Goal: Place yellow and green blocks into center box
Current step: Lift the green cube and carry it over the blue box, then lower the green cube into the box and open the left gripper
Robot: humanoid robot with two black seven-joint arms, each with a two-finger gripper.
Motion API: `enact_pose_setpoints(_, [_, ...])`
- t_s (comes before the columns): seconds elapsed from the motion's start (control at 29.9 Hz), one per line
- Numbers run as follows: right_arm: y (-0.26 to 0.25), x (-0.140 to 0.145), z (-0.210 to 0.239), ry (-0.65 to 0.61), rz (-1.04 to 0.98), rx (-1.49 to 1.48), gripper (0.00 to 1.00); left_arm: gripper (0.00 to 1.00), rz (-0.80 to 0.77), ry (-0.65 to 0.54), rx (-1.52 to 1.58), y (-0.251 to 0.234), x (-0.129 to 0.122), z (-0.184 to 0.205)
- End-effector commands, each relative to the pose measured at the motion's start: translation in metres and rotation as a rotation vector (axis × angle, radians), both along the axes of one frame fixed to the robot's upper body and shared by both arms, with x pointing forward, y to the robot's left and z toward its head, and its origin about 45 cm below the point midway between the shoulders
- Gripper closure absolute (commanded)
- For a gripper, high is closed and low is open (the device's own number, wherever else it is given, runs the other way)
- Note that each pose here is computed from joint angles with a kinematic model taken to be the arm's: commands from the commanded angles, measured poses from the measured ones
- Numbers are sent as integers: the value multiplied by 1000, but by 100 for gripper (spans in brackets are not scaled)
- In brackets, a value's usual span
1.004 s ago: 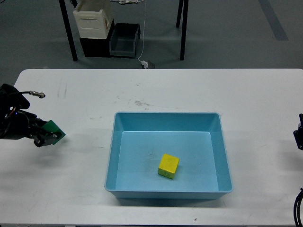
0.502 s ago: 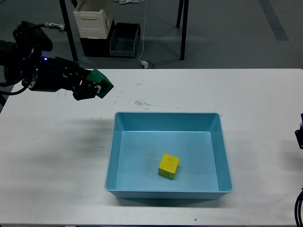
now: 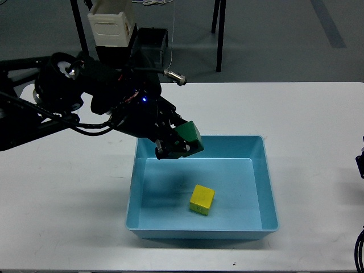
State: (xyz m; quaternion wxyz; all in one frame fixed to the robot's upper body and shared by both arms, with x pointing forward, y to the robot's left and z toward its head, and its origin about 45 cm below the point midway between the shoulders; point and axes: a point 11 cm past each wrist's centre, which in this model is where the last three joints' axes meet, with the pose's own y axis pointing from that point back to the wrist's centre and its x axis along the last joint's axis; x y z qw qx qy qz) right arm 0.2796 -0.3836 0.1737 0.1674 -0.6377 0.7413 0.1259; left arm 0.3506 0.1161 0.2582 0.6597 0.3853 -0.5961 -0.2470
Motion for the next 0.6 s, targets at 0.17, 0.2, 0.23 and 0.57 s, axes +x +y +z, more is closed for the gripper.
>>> enact_pose_setpoints(0.17, [1,0,0,-1,2,2,0,63,-3,-9,81,0,6,-33])
enact_pose_setpoints(0.2, [1,0,0,-1,2,3,0,62,0,-5,99,5,5,-39])
enact_pose_setpoints(0.23, [1,0,0,-1,2,3,0,60,10,-1,116,10,6,-44])
enact_pose_setpoints(0.57, [2,1,1,-4,5,4,0,26,41,32,125,19,5,-58])
